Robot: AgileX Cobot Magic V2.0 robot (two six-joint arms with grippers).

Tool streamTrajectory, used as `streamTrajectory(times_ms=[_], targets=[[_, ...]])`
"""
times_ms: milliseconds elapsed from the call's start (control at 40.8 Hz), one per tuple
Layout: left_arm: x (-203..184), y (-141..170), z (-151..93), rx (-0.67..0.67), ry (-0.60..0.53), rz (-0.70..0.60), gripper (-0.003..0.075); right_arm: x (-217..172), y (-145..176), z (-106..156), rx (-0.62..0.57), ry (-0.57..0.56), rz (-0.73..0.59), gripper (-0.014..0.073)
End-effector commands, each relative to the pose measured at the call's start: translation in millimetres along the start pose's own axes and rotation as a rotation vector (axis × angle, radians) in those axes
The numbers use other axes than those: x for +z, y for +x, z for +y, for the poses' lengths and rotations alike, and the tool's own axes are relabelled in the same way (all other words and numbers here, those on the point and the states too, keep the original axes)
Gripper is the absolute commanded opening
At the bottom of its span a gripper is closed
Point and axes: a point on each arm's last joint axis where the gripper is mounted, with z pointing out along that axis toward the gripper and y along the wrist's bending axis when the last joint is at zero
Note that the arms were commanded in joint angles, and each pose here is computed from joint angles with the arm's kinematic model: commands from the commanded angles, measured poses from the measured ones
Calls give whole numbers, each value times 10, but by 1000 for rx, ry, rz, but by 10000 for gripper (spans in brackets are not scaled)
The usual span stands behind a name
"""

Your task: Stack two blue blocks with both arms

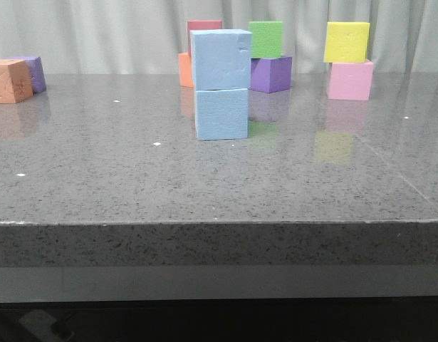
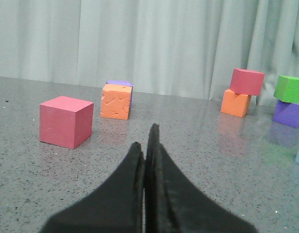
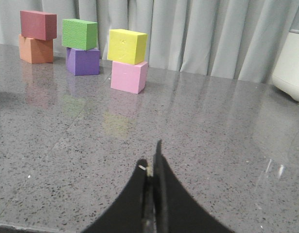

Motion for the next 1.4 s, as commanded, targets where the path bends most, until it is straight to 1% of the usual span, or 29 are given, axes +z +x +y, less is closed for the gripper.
streamTrajectory(times_ms=[0, 270, 589, 1374], targets=[[-19, -82, -4, -14, 7, -97, -20, -22, -106, -18, -20, 23, -111, -66], [-19, -82, -4, -14, 7, -97, -20, -22, -108, -20, 21, 23, -113, -66], [-19, -82, -4, -14, 7, -97, -20, -22, -108, -32, 22, 45, -113, -66], [-19, -82, -4, -14, 7, -97, -20, -22, -108, -31, 22, 42, -113, -66]])
